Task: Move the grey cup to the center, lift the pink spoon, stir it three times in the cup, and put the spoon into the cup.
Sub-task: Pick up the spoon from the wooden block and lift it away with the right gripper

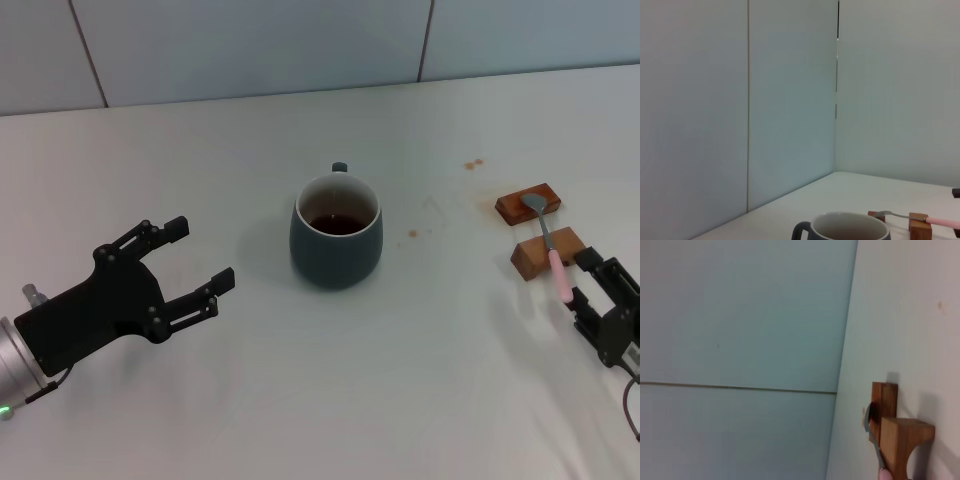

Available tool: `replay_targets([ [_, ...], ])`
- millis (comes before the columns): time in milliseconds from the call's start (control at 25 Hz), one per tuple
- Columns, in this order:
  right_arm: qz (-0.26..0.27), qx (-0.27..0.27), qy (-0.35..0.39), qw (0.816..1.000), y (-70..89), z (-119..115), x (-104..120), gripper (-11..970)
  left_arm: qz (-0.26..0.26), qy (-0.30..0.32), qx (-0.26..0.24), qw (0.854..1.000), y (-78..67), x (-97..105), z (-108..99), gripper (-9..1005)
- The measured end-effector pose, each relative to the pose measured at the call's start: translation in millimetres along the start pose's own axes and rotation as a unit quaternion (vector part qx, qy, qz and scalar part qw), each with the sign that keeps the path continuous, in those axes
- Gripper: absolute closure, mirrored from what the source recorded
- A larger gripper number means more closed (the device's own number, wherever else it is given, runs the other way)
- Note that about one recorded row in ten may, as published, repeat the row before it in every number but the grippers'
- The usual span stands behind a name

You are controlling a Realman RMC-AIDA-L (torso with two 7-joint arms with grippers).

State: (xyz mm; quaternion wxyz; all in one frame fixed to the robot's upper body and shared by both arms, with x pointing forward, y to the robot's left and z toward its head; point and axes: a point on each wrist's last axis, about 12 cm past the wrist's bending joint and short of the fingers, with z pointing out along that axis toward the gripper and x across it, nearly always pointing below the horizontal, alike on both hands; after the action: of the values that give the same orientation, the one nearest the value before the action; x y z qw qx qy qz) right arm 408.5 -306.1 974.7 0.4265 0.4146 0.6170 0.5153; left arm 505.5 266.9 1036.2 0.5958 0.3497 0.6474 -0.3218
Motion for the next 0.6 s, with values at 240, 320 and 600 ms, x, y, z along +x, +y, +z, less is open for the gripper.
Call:
replay_targets([
  [240,-0.001,0.002,0.003,1.000,0.3,3.9,0.3,310,0.000,0.000,0.001,1.000,-0.3,0.1,0.2,137],
  [320,-0.002,0.003,0.004,1.000,0.3,5.1,0.3,311,0.000,0.000,0.001,1.000,-0.3,0.1,0.2,137],
  [600,-0.003,0.004,0.010,1.000,0.9,8.7,1.5,317,0.001,0.002,0.006,1.000,-1.4,0.6,0.1,136],
])
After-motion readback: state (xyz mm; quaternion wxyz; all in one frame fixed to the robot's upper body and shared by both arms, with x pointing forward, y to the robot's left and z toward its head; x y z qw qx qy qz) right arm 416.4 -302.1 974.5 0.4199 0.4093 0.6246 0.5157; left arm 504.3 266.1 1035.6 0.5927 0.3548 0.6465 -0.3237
